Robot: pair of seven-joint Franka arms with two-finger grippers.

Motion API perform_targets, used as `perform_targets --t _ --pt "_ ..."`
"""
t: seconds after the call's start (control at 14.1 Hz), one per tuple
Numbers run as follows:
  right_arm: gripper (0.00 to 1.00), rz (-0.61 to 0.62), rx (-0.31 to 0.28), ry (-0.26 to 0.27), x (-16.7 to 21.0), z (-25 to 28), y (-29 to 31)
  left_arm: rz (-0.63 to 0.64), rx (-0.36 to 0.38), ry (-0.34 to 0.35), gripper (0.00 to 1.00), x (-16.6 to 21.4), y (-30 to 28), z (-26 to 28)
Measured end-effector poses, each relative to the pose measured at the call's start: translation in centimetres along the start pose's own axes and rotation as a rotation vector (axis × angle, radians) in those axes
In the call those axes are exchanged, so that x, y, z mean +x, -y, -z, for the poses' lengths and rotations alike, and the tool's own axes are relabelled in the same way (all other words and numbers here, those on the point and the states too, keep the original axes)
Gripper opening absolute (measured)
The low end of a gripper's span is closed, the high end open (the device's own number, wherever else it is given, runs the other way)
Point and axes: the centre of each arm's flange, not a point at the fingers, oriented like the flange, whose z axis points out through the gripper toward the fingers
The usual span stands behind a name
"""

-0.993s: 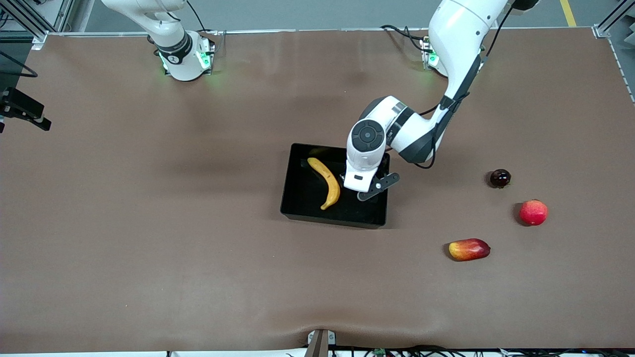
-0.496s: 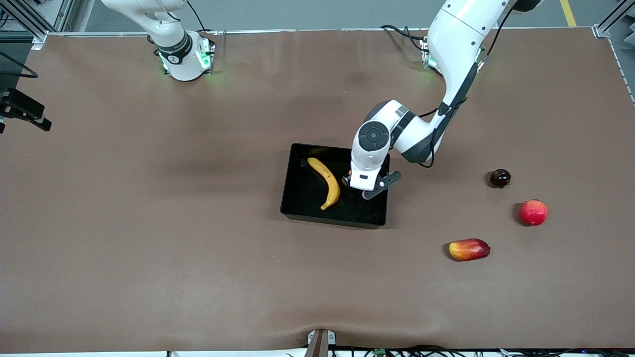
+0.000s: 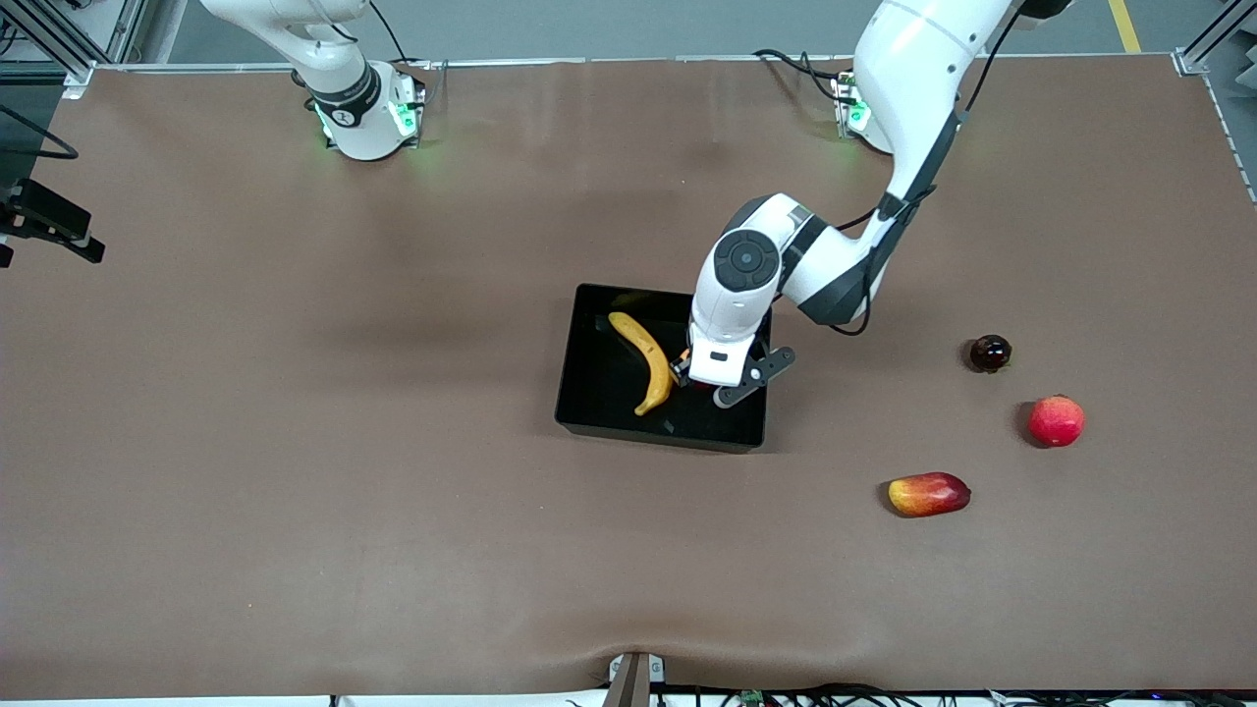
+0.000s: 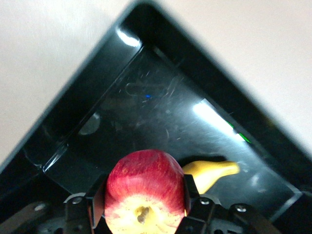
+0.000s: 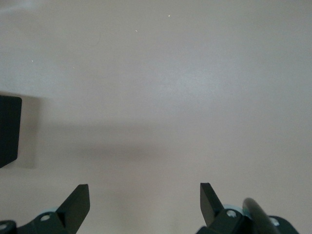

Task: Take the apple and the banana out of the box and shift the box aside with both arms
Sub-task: 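Carry the apple out of the tray and lower it beside the plum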

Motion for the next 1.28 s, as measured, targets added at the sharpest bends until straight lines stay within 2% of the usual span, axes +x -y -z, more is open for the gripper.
perform_targets --t 0.28,0.57,0.71,0.92,1.13,1.28 --pt "1.00 0.000 0.000 0.000 0.0 0.0 0.0 -0.044 -0.014 -0.040 0.66 7.2 0.8 9.0" --pt "1.00 0.000 0.000 -0.001 0.0 0.0 0.0 -0.181 0.026 -0.045 0.66 16.4 6.4 12.0" --pt "1.00 0.000 0.000 -0.001 0.0 0.0 0.0 -0.241 0.052 -0.028 0.66 20.5 9.8 11.4" --pt "1.00 0.002 0.000 -0.001 0.0 0.0 0.1 -0.273 0.112 0.045 0.66 24.6 15.1 6.9" --pt "1.00 0.002 0.000 -0.001 0.0 0.0 0.1 -0.287 0.151 0.100 0.66 26.6 18.6 1.3" --pt "1.00 0.002 0.000 -0.001 0.0 0.0 0.1 -0.301 0.170 0.126 0.66 26.3 19.8 -1.5"
